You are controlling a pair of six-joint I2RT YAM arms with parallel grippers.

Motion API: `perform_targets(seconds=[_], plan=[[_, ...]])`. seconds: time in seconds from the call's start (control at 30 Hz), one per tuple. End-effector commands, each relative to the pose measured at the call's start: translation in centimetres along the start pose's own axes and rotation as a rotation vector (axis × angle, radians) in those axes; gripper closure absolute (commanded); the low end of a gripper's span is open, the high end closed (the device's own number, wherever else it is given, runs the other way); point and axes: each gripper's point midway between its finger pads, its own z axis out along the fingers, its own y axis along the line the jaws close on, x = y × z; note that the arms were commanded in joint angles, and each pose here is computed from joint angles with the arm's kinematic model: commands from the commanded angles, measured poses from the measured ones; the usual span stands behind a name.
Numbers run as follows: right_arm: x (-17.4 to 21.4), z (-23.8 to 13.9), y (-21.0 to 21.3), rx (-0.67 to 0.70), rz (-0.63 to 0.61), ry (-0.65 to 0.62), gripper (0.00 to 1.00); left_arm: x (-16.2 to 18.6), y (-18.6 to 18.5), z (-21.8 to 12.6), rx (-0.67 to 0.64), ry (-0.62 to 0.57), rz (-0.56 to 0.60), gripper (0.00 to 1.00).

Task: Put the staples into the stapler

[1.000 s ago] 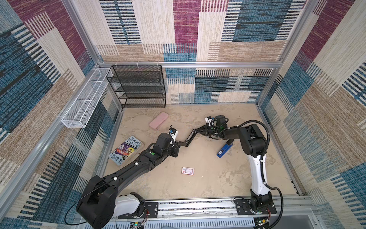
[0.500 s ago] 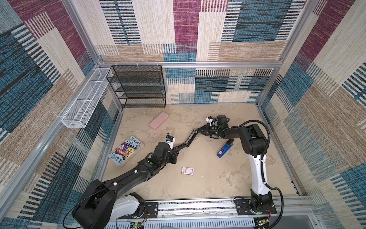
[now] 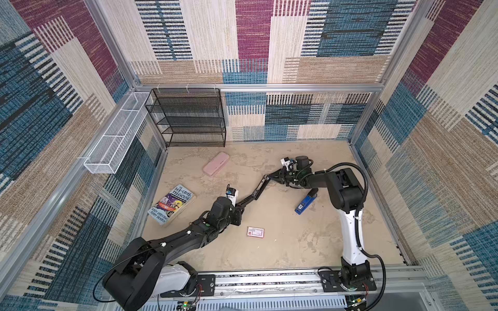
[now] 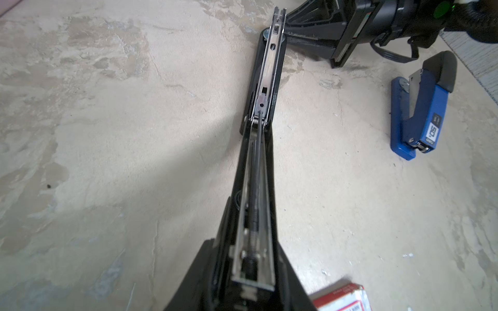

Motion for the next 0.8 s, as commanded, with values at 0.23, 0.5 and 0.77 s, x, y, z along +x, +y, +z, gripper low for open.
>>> perform_targets(seconds=[0.23,0.5,0.77], plan=[[-3.9,-1.1,-2.5,0.122,-0.032,-0.173,1.0,4.7,5.2,-0.4,-0.255,0.114,-0.112,0.65],[-4.1,-1.0,-2.5,0.121,-0.037,-0.168,1.0,6.4,5.7,-0.4,-0.271,0.141,-0.175,0.55],[-3.9,-1.1,-2.5,0.123,-0.043,-0.163,1.0,5.2,5.0,-0.7,-0.239,0.105,-0.181,0.54]])
